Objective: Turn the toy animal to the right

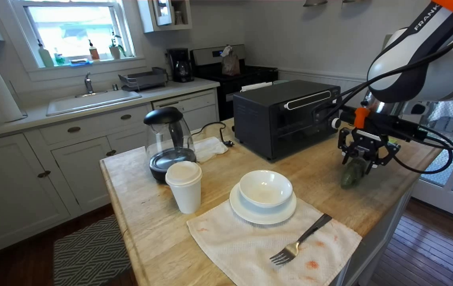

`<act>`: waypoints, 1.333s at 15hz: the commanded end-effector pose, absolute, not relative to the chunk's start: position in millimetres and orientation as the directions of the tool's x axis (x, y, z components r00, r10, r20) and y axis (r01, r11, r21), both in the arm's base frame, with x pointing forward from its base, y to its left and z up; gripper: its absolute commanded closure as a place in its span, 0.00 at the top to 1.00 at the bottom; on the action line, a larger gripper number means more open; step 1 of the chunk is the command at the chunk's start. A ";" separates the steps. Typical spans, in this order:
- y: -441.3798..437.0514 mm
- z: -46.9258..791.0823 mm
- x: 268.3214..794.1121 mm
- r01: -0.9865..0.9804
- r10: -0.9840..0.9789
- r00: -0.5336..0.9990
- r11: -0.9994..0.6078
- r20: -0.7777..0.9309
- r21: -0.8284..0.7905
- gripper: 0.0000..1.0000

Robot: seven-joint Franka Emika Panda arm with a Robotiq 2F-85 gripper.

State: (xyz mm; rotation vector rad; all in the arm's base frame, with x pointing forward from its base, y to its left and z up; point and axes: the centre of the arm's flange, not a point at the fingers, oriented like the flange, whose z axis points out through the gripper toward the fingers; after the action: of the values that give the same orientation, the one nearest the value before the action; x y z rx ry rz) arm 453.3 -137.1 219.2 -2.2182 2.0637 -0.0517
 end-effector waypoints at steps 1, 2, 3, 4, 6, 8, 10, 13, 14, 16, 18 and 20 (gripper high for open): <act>-134.3 225.8 456.1 -0.993 -0.998 0.057 -0.053 -0.034 -0.105 0.95; -133.5 227.9 455.3 -0.993 -0.998 0.061 -0.057 -0.030 -0.108 0.99; -132.6 230.3 454.8 -0.991 -0.997 0.070 -0.067 -0.024 -0.112 1.00; -131.6 234.0 453.3 -0.991 -0.996 0.087 -0.086 -0.008 -0.106 1.00; -130.1 240.9 451.9 -0.986 -0.991 0.131 -0.133 0.020 -0.097 1.00; -129.8 248.5 450.4 -0.973 -0.975 0.213 -0.217 0.055 -0.082 1.00; -130.0 256.5 445.9 -0.938 -0.937 0.343 -0.345 0.061 -0.037 1.00; -125.5 266.7 442.7 -0.874 -0.874 0.485 -0.485 0.040 -0.011 1.00; -124.5 270.9 441.7 -0.850 -0.849 0.527 -0.527 0.029 -0.006 1.00; -122.2 278.3 440.4 -0.795 -0.794 0.607 -0.607 0.024 0.014 1.00; -120.1 283.9 438.6 -0.720 -0.720 0.694 -0.694 0.008 0.014 1.00; -117.4 289.4 437.3 -0.639 -0.639 0.769 -0.769 0.004 0.020 1.00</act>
State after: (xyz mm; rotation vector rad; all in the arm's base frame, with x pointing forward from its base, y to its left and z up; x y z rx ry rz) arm 448.7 -119.2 275.2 -2.8800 1.2874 -0.0065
